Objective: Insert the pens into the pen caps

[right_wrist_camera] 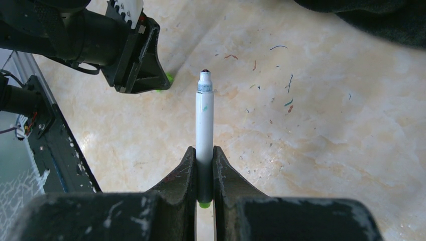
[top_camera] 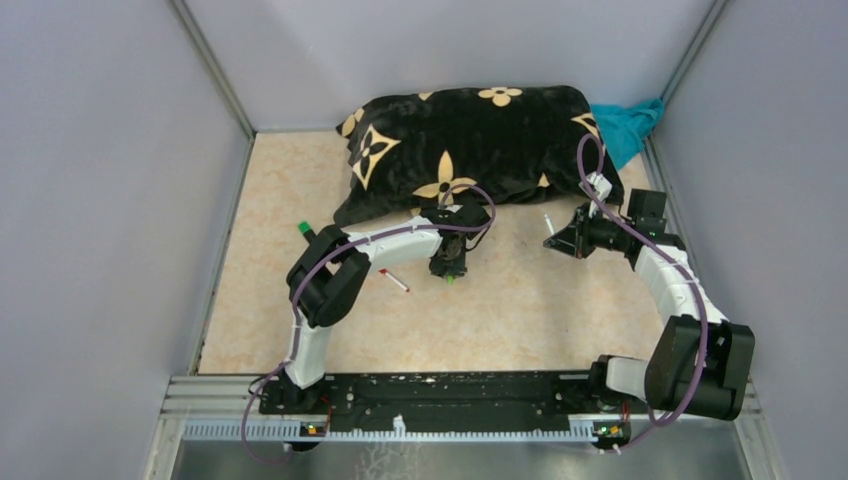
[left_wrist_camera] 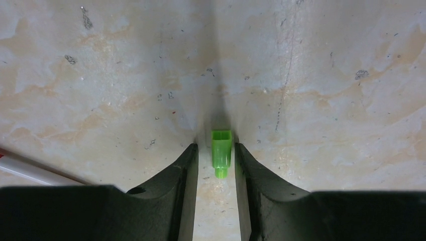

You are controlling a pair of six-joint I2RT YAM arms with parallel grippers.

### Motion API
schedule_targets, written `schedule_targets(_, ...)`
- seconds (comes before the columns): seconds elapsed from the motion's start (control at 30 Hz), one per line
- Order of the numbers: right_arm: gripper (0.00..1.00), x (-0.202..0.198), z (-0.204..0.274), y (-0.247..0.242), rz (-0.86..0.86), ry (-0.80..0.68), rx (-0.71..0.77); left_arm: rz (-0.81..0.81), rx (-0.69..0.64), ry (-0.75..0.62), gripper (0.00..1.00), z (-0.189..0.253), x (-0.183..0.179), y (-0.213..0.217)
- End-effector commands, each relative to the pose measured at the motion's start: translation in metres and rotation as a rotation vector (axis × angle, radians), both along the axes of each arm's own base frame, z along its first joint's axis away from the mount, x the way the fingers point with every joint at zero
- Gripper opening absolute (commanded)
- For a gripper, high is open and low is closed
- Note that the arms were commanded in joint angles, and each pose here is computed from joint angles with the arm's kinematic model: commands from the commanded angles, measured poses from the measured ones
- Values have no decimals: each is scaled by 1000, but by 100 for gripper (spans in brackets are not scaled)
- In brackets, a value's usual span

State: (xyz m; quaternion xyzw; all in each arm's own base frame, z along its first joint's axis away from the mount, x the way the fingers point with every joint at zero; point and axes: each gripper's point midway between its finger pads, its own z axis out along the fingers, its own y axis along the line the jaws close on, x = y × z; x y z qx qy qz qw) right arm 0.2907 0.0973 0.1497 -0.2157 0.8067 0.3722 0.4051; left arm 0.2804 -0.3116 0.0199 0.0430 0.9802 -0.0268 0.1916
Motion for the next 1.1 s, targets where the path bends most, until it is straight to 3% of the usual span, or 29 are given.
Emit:
schedule_targets(0.0, 0, 3, 7, -1, 14, -49, 7, 10, 9, 40, 38, -13, -5, -2)
schedule_targets(0.27, 0, 2, 8, -1, 15, -51, 7, -4, 41, 41, 29, -19, -5, 4)
schedule_targets(0.47, 0, 1, 10, 1, 25, -54, 12, -39, 15, 11, 2, -9, 0, -2)
schedule_targets(0.6, 0, -4, 19, 5, 66, -68, 31, -69, -50, -70, 0, 23, 11, -11)
schedule_targets(0.77, 0, -12, 43, 10, 154, -80, 31, -151, -227, -218, 0, 86, 21, -32)
schedule_targets(1.07, 0, -26, 125, 10, 265, -397, -103, -332, -718, -587, 0, 228, 11, -67)
